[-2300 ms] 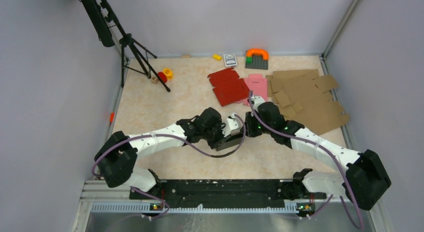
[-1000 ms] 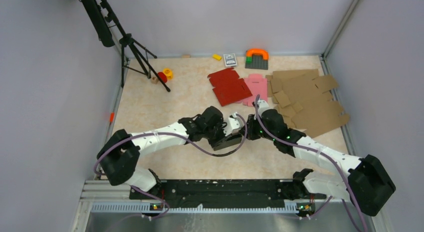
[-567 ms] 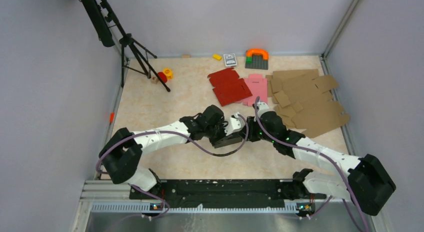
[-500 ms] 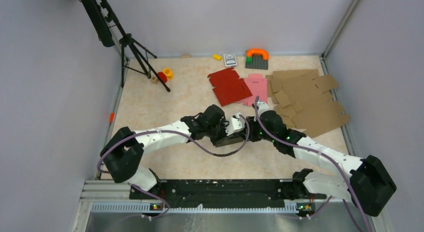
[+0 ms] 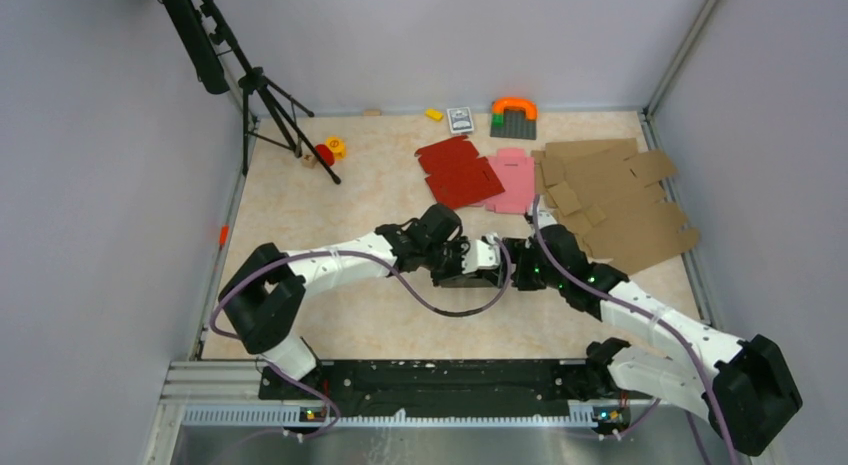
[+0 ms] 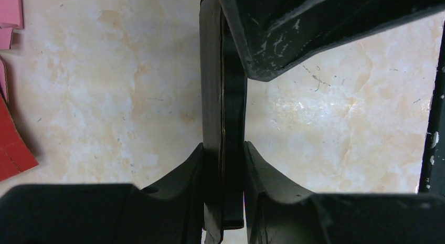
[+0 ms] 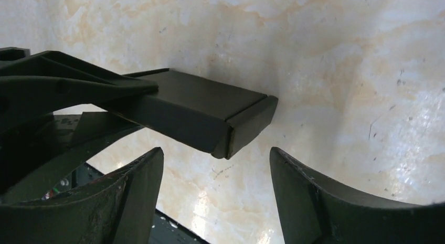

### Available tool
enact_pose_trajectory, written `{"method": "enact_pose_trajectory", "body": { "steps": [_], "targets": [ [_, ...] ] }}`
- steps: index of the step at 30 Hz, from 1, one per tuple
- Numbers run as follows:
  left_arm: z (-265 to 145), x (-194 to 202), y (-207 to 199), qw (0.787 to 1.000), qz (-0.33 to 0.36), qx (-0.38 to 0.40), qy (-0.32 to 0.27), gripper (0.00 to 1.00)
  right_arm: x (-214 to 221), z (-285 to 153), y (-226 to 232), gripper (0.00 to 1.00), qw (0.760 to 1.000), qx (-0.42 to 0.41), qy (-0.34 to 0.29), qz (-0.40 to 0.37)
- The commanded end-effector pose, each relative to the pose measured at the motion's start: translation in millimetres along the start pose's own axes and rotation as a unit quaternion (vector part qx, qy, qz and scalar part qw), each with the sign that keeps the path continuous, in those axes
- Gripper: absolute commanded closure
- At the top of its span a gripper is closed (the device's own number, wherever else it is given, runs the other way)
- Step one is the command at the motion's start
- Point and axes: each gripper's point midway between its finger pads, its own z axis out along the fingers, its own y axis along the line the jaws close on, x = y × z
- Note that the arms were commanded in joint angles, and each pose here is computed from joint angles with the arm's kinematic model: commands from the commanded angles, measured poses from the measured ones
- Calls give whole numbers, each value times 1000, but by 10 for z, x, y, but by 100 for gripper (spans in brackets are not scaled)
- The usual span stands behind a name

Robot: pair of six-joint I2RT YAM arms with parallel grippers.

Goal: Fold the paper box
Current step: Close the paper box at the center of the board.

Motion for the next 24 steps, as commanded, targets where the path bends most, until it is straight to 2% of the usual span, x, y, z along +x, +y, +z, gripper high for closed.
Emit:
{"method": "enact_pose_trajectory", "body": {
  "steps": [1, 7, 11, 14, 19, 24],
  "targets": [
    [3, -62, -31, 1000, 20, 23, -2, 75, -80, -4, 91, 28, 996, -40, -11, 77],
    [8, -63, -30, 1000, 16, 27, 2, 77, -223, -112, 189, 24, 985, -92, -34, 145],
    [3, -77, -18, 1000, 9, 30, 3, 77, -214, -196, 256, 23, 980, -114, -15, 160],
    [-9, -84, -5, 999, 5, 32, 3, 77, -254, -233, 180, 23, 973, -113, -20, 199],
    [-30, -81, 17, 999, -4, 33, 2, 77, -264, -193, 27, 32, 955, -96, -33, 278],
    [-26, -99, 18, 999, -5, 36, 0, 77, -164, -87, 12, 40, 948, -104, -15, 302]
  ]
}}
